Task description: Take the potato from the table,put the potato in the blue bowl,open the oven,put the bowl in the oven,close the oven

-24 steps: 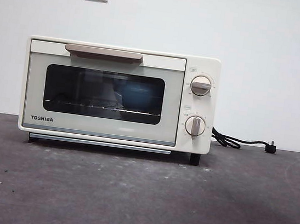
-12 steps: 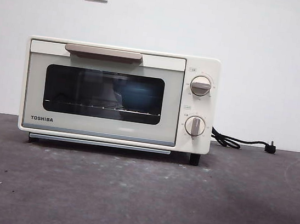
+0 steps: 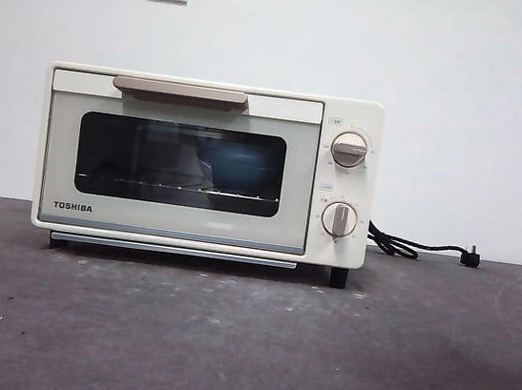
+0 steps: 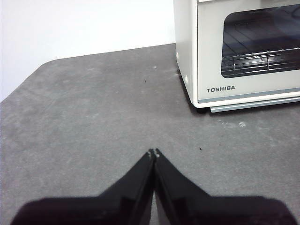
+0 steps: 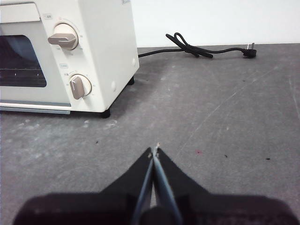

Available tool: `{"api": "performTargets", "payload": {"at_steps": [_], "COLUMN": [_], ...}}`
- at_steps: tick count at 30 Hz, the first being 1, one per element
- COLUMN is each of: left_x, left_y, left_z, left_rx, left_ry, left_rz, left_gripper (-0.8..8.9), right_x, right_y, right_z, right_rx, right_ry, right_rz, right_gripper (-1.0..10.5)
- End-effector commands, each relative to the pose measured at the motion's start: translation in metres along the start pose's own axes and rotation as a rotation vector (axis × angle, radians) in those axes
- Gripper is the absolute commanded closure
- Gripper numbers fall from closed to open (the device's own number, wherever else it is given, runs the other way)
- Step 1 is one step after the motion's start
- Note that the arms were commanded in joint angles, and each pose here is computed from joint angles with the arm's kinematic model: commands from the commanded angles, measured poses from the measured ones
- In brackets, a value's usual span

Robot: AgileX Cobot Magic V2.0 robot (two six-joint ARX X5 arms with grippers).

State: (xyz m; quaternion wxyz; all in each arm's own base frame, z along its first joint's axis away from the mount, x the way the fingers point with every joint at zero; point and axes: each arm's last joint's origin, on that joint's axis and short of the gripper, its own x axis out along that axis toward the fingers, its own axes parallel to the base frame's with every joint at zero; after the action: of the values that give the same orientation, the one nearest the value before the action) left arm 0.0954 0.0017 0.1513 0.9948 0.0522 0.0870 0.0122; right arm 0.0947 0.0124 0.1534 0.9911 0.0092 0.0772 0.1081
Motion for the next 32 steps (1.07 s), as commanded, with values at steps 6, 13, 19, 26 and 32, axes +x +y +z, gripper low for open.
{"api": "performTargets", "payload": {"at_steps": [6, 13, 19, 26, 32], "left_x": [0.0011, 0.0011, 0.0011, 0.0011, 0.0011], "left_y": [-0.0001, -0.0001, -0.0001, -0.0001, -0.0001], "left_z": [-0.0034, -0.0034, -0.0034, -0.0034, -0.0034], "left_rx": [-0.007, -0.007, -0.006, -0.006, -0.007], "left_ry": [0.006, 0.006, 0.006, 0.006, 0.006], "left_rz": [0.002, 0.002, 0.002, 0.002, 0.002], "left_gripper": [8.17, 8.17, 8.17, 8.17, 8.17], "right_x": [0.0009, 0.0009, 0.0009, 0.0009, 0.0009], "right_y": [-0.0002, -0.0002, -0.0002, -0.0002, -0.0002], "right_z": [-0.0041, -0.0041, -0.0041, -0.0041, -0.0041], "right_rx": [0.048, 0.048, 0.048, 0.048, 0.048], "right_ry": [0.014, 0.014, 0.014, 0.014, 0.014], "right_rz": [-0.003, -0.003, -0.003, -0.003, -0.003], "right_gripper": [9.4, 9.4, 9.4, 9.4, 9.4]}}
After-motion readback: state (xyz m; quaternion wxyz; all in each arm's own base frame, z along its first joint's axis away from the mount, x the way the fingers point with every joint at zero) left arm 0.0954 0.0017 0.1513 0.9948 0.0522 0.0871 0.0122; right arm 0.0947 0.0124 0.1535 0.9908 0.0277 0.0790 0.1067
